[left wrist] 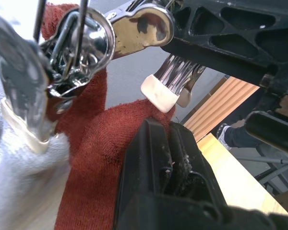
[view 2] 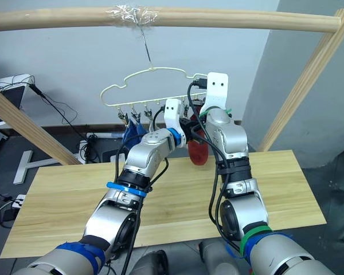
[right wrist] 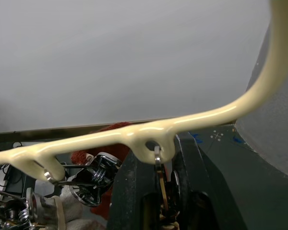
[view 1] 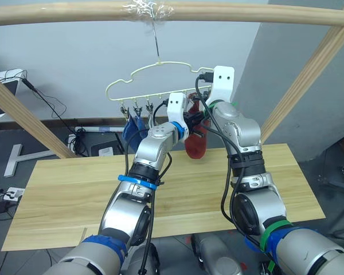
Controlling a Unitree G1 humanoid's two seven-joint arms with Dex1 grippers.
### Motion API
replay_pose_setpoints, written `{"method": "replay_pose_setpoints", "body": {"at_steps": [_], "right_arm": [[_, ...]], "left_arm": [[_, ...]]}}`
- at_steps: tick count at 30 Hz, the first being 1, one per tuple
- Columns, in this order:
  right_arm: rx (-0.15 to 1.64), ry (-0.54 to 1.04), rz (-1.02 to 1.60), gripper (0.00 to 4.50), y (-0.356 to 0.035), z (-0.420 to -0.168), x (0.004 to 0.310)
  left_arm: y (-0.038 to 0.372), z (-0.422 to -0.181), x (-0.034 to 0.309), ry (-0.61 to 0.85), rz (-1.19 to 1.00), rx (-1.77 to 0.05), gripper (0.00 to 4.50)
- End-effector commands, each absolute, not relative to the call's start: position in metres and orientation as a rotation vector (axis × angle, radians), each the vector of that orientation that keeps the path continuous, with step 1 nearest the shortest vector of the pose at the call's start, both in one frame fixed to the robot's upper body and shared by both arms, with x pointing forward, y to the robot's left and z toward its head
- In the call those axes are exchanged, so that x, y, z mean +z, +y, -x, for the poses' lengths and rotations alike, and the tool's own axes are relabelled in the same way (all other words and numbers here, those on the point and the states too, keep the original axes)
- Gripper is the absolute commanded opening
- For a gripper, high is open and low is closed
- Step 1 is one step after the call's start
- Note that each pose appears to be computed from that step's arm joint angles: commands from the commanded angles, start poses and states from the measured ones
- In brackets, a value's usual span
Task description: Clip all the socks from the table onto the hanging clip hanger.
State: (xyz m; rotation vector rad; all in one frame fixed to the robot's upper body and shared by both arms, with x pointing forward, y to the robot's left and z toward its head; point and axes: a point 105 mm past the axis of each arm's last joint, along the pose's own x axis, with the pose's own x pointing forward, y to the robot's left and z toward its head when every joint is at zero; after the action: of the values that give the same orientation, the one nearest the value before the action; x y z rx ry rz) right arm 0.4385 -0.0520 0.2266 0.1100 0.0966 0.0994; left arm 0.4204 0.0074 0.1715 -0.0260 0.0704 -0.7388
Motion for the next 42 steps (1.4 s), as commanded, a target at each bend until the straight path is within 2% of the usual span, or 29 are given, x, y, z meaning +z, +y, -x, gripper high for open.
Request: {"method": "replay_pose_setpoints", "body": {"at_steps": [1, 4, 11, 18, 19, 20, 27, 32, 37, 42], "right_arm": [[0.096, 0.034, -0.121, 0.04, -0.053, -0.435, 0.246], [0.106, 0.037, -0.124, 0.04, -0.052, -0.435, 0.245], [0.111, 0.052, -0.123, 2.50, -0.051, -0.435, 0.243], [0.114, 0.050, -0.117, 2.50, -0.050, -0.434, 0.243], [0.116, 0.051, -0.116, 2.53, -0.050, -0.434, 0.243], [0.119, 0.051, -0.115, 2.53, -0.050, -0.434, 0.243], [0.213, 0.050, -0.065, 2.53, -0.054, -0.421, 0.234], [0.334, 0.057, 0.013, 2.53, -0.057, -0.397, 0.214], [0.391, 0.084, 0.106, 2.53, -0.076, -0.371, 0.185], [0.446, 0.080, 0.178, 2.53, -0.093, -0.344, 0.162]], "left_arm": [[0.003, -0.419, 0.197, -0.011, 0.039, -0.750, 0.04], [0.003, -0.419, 0.198, -0.013, 0.042, -0.748, 0.04], [0.004, -0.419, 0.200, -0.017, 0.052, -0.742, 0.00], [0.004, -0.419, 0.200, -0.010, 0.078, -0.748, 0.00], [0.004, -0.419, 0.199, -0.004, 0.083, -0.751, 0.52], [0.004, -0.418, 0.198, 0.003, 0.084, -0.755, 0.73], [0.017, -0.404, 0.183, 0.030, 0.021, -0.772, 2.90], [0.039, -0.383, 0.169, 0.055, -0.003, -0.782, 4.48], [0.066, -0.355, 0.146, 0.105, -0.037, -0.754, 4.48], [0.111, -0.339, 0.133, 0.075, -0.045, -0.577, 4.48]]}}
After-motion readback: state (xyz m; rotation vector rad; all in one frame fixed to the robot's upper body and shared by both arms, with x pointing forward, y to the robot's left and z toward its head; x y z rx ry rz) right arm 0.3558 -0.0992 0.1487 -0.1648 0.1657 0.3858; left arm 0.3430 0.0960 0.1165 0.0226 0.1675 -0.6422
